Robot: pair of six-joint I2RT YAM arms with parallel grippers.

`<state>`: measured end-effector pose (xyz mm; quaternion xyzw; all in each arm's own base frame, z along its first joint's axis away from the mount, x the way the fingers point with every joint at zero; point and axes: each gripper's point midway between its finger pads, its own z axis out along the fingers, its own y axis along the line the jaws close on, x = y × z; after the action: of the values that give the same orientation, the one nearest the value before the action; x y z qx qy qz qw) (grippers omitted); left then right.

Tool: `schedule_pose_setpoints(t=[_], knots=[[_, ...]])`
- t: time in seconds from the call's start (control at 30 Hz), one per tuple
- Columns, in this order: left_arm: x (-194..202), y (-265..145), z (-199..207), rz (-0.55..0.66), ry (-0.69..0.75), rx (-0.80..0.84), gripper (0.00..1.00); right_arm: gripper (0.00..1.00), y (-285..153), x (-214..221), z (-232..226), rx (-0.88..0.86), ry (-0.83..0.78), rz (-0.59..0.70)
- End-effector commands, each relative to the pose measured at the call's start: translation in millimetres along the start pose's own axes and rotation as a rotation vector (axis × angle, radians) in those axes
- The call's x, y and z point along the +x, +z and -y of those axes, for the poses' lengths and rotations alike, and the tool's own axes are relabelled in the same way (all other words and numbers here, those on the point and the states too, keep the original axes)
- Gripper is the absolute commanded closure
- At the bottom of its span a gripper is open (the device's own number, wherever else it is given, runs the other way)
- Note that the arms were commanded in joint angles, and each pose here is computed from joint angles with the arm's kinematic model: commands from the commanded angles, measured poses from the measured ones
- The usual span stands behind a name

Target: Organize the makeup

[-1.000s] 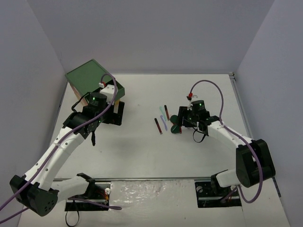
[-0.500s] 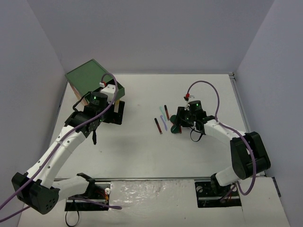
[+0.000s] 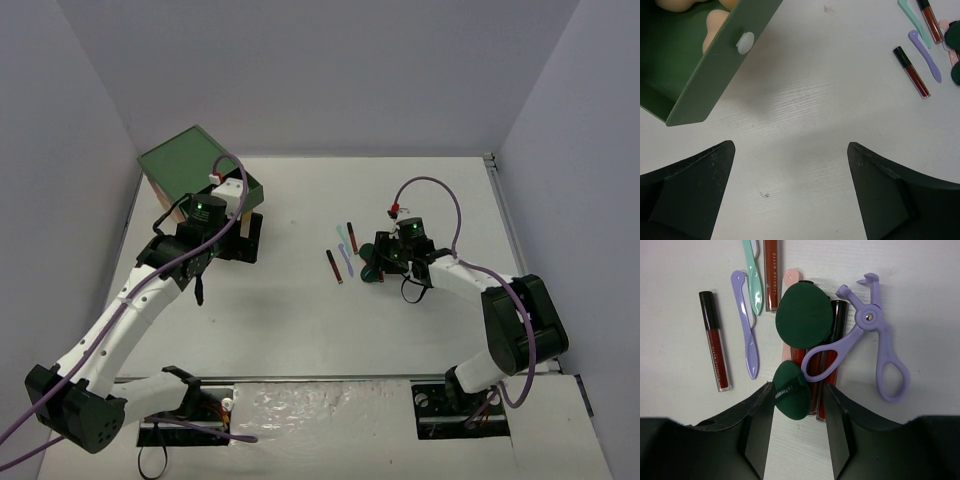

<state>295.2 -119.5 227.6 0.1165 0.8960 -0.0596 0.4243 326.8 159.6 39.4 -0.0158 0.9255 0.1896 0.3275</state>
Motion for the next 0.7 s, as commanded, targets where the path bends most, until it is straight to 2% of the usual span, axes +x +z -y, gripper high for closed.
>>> schedule_pose_setpoints(t=[0.0, 0.67], knots=[[-26.0, -1.0, 1.8, 0.081, -0.021, 0.010, 0.06, 0.62, 3.2, -13.7, -7.2, -0.023, -0.009, 0.053], [-25.2, 1.8, 1.3, 0.072, -0.025, 0.015, 0.06, 0.71, 5.2, -10.7, -9.9, -0.042, -0.016, 0.042]])
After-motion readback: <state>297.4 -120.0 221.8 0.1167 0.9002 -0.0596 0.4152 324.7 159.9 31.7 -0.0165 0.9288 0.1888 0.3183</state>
